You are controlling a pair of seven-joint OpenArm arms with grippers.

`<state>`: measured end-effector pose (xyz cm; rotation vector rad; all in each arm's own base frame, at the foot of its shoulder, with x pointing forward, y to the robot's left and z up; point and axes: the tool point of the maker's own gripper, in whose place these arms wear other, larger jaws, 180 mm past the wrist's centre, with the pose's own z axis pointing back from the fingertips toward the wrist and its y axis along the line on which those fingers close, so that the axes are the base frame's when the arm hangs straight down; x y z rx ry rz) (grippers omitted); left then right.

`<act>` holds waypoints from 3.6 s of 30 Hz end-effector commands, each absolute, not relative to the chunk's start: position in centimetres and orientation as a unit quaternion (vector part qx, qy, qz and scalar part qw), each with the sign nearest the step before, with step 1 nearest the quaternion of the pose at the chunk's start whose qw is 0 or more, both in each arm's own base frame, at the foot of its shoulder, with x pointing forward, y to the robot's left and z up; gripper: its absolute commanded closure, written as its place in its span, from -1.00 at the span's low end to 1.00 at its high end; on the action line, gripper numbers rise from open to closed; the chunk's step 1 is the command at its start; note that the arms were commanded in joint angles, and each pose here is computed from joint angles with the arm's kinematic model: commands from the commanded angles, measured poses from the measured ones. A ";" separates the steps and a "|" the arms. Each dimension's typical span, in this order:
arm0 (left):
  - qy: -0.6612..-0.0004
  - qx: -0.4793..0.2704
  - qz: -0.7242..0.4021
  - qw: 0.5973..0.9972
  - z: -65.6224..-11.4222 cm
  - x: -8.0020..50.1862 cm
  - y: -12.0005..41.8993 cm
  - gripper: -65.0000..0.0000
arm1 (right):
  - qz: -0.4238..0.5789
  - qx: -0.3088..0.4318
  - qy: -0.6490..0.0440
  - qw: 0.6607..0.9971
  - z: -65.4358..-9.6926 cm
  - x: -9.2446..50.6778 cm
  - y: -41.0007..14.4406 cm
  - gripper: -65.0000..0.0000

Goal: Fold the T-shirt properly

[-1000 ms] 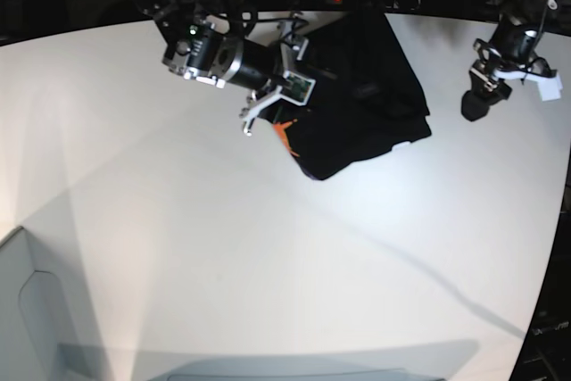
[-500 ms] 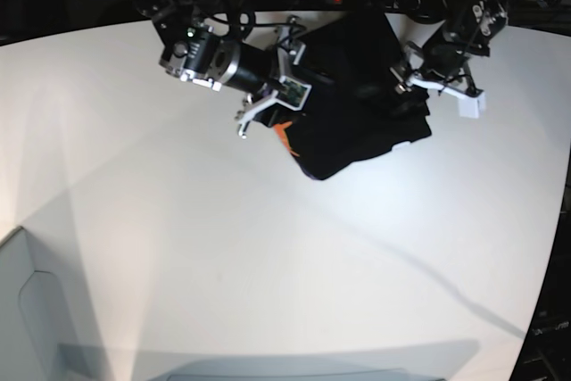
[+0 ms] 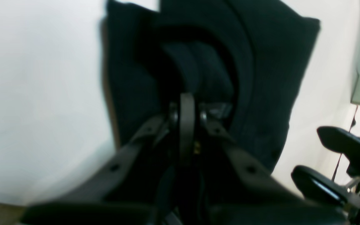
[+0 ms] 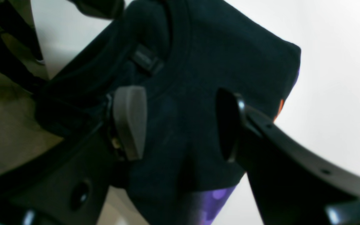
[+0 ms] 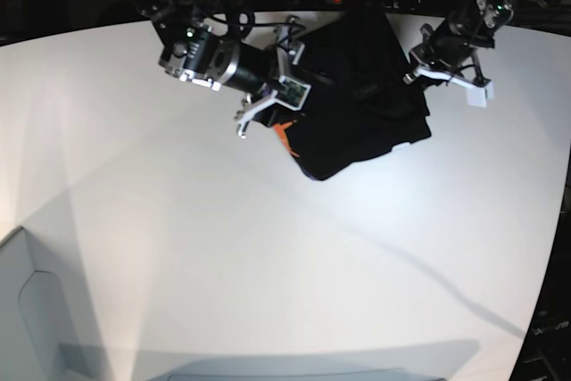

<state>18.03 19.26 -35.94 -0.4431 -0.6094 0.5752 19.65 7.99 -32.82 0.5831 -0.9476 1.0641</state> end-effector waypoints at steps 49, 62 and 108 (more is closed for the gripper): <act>-0.281 -0.250 0.243 0.894 -36.5 19.5 14.7 0.42 | 0.476 0.277 -0.432 0.714 -32.9 19.9 8.4 -0.11; -0.293 -0.241 0.270 0.885 -35.3 17.7 17.1 1.00 | 0.477 0.276 -0.433 0.713 -32.8 20.0 8.4 -0.11; -0.221 -0.167 0.362 0.890 -39.8 11.0 24.5 1.00 | 0.401 0.360 -0.424 0.728 -32.8 24.0 16.6 0.70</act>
